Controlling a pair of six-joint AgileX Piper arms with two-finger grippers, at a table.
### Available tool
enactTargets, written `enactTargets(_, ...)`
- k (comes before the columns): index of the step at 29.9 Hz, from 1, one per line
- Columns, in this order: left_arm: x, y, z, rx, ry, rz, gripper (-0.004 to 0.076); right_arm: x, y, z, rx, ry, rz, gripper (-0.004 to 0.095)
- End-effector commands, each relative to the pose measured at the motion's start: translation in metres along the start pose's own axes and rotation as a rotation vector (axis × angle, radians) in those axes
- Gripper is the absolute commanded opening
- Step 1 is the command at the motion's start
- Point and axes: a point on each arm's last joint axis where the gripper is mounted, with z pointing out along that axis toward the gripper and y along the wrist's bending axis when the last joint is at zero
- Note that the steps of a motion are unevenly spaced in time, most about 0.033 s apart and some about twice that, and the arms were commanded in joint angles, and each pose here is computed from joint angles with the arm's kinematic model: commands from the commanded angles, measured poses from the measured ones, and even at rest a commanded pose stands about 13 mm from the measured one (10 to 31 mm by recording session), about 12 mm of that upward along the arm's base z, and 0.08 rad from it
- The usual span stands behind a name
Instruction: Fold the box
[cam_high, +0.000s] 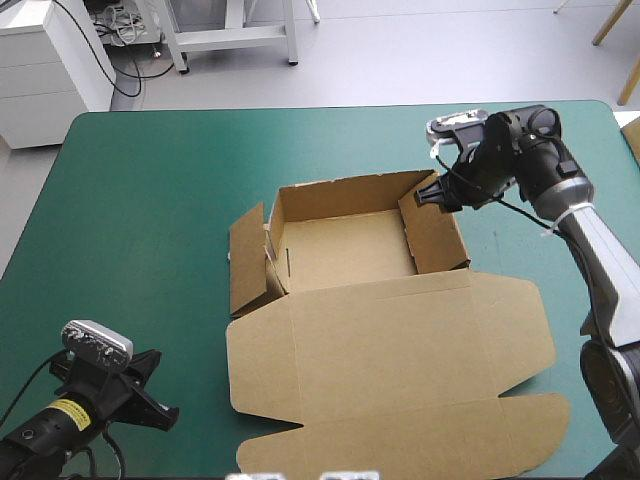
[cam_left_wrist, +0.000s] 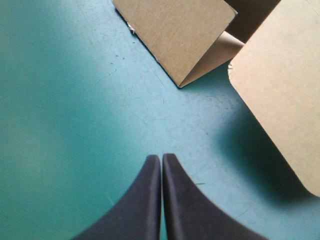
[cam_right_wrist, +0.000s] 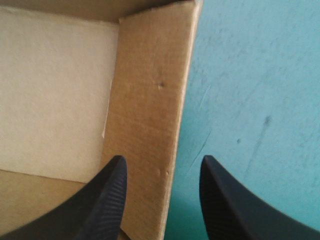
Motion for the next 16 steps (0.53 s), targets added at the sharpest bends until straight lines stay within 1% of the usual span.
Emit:
enactTargets(1,-0.011,0.0,-0.004,0.0,-0.079,-0.022,-0.0008,0.009,-0.003,-0.005,0.019,-0.028,0.007,0.0429)
enactTargets(6,-0.011,0.0,-0.006,-0.001,-0.092,-0.022,-0.0008,0.016,-0.002,0.026,0.002,0.005,0.016,0.0429)
enactTargets(12,-0.006,0.0,-0.016,-0.005,-0.117,-0.015,-0.0008,0.013,-0.001,0.049,-0.02,0.025,0.031,0.0427)
enactTargets(16,0.0,-0.001,-0.023,-0.004,-0.121,-0.014,-0.0008,0.012,0.0,0.057,-0.034,0.041,0.039,0.0364)
